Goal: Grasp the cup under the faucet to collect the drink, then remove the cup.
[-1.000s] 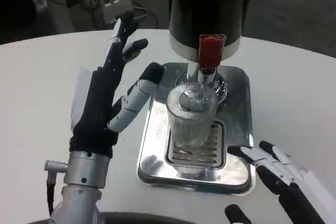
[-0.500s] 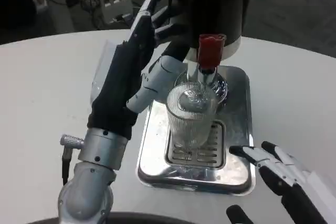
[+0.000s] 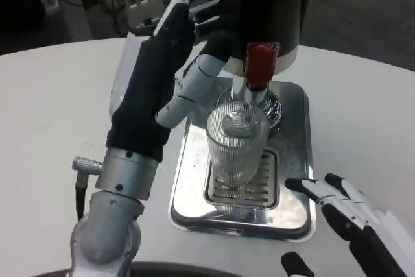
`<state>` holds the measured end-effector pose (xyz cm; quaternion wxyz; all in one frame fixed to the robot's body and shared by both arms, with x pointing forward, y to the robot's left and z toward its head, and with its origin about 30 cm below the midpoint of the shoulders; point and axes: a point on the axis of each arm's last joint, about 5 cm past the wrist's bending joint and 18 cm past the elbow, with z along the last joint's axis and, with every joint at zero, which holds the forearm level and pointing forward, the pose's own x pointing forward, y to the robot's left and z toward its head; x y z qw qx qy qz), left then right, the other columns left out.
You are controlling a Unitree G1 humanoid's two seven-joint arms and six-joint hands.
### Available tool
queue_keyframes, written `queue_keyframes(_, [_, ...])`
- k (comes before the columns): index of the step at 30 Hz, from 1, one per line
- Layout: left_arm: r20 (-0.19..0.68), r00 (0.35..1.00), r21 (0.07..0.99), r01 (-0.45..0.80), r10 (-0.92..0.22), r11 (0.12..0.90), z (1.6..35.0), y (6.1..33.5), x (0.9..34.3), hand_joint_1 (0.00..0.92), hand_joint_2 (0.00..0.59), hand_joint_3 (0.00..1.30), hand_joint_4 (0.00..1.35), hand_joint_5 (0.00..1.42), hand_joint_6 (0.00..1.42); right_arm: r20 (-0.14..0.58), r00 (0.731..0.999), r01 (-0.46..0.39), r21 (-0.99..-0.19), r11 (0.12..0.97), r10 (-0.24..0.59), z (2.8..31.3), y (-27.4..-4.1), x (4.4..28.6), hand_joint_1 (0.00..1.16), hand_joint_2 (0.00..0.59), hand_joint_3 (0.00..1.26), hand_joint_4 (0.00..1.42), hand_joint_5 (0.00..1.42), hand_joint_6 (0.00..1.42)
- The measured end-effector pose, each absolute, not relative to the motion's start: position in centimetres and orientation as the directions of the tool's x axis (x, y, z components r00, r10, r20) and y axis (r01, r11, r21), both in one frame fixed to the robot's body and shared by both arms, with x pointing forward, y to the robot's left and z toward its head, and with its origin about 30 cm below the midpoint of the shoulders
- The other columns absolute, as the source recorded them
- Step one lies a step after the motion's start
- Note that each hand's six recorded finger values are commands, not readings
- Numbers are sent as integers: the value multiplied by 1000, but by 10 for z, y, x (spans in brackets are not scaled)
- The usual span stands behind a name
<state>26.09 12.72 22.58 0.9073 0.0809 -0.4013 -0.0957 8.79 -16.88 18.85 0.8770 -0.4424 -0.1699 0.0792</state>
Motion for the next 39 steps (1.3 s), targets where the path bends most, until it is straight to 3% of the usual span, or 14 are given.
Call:
queue_keyframes(13, [706, 664, 222, 124, -247, 967, 234, 122, 270, 158, 119, 236, 381, 423, 377, 228, 931, 12, -802, 597, 287, 188, -169, 88, 447, 452, 155, 106, 1, 0])
queue_keyframes(39, [642, 667, 329, 204, -377, 922, 231, 108, 278, 158, 117, 238, 331, 402, 372, 231, 930, 9, -790, 613, 285, 188, -169, 88, 447, 452, 158, 106, 2, 0])
